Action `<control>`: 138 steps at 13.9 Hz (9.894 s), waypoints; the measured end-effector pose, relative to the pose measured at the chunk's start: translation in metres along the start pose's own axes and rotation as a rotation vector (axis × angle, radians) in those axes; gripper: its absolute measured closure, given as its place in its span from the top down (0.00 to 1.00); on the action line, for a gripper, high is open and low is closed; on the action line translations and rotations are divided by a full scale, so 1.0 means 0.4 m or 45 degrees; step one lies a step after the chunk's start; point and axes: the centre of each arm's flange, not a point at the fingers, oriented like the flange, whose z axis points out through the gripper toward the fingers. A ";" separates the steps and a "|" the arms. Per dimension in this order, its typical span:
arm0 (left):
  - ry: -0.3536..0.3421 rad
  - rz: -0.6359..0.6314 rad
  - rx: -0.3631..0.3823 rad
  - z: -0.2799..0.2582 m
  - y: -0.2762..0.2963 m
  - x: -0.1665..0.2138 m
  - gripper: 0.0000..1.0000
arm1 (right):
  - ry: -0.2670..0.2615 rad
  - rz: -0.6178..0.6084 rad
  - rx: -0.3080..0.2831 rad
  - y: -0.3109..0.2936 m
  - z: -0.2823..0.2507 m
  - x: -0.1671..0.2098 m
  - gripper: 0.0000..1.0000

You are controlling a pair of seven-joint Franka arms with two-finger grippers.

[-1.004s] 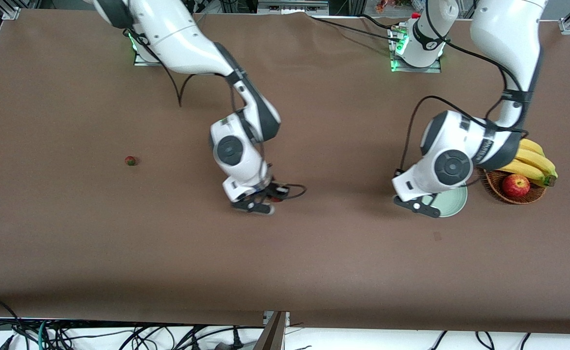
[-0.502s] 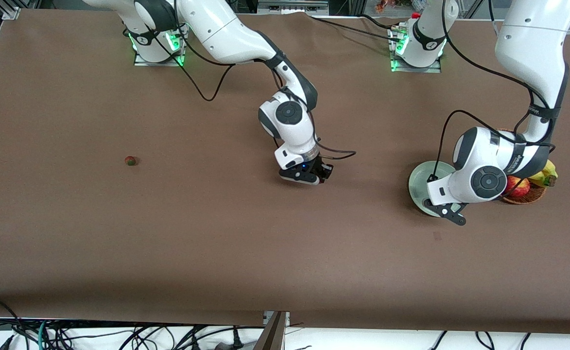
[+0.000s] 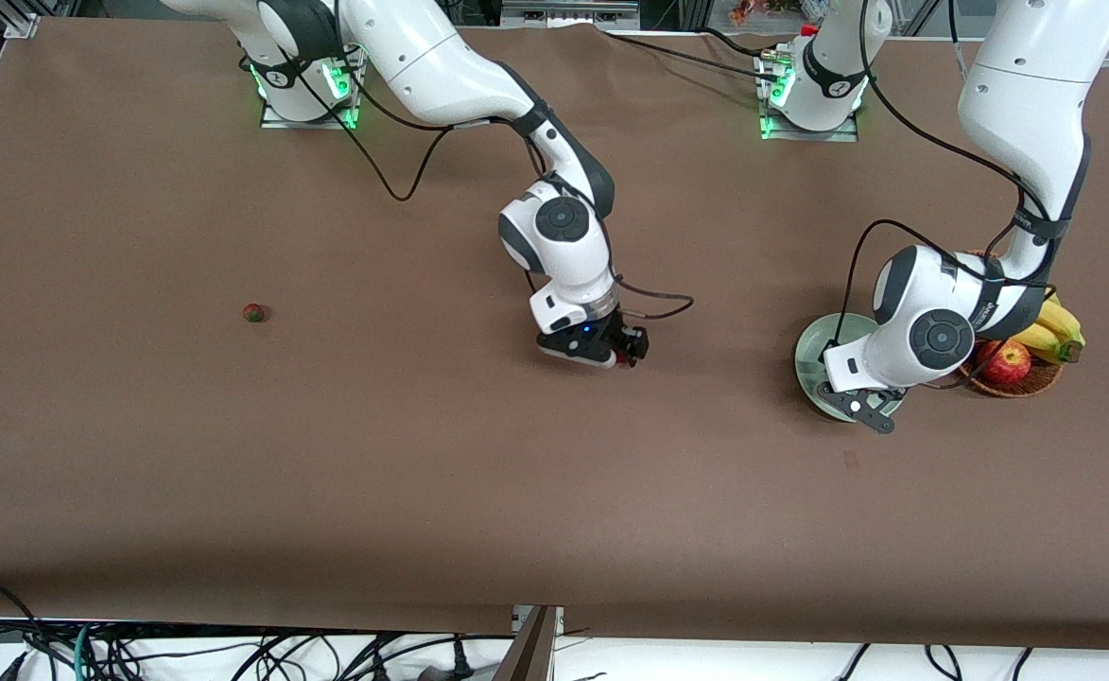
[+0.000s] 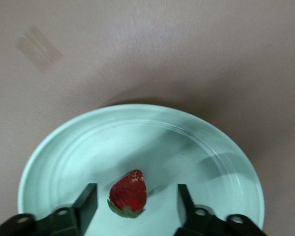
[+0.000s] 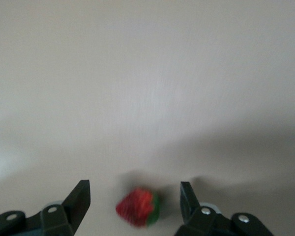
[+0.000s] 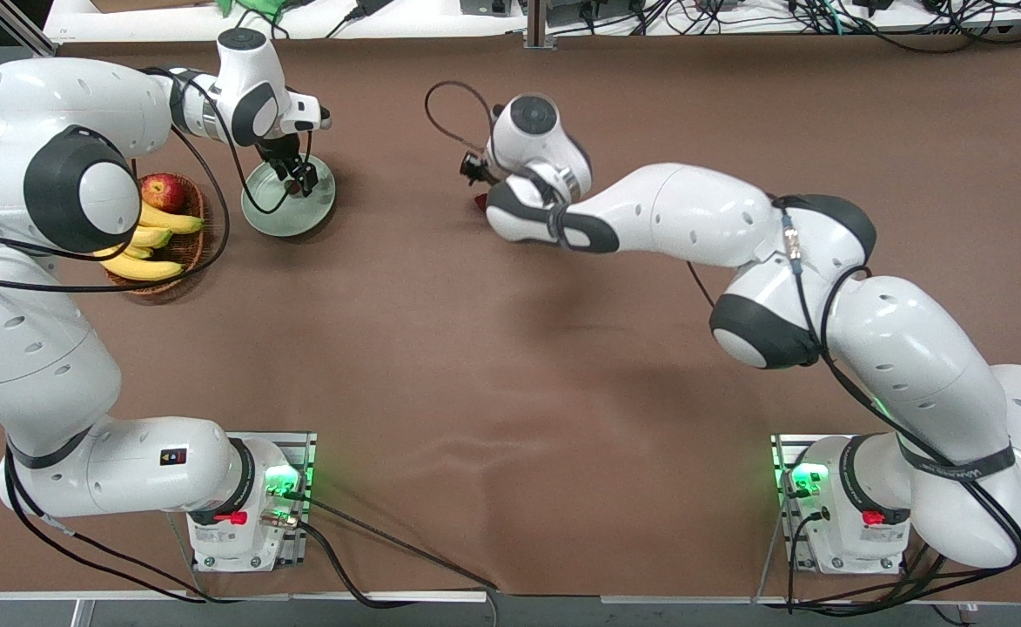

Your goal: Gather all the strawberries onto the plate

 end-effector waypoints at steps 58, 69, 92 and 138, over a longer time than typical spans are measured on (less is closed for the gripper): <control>-0.154 -0.153 -0.125 0.020 -0.093 -0.070 0.50 | -0.154 -0.062 0.121 0.038 0.069 -0.059 0.33; -0.036 -0.288 -0.181 -0.248 0.242 0.090 1.00 | -0.176 -0.039 -0.069 0.047 -0.245 0.222 1.00; 0.205 -0.622 -0.154 -0.051 0.846 0.388 0.32 | -0.325 -0.483 -0.328 0.835 -1.201 0.602 1.00; 0.156 -0.653 -0.076 -0.917 0.010 -0.268 1.00 | -0.296 -0.541 -0.350 0.817 -1.217 0.619 1.00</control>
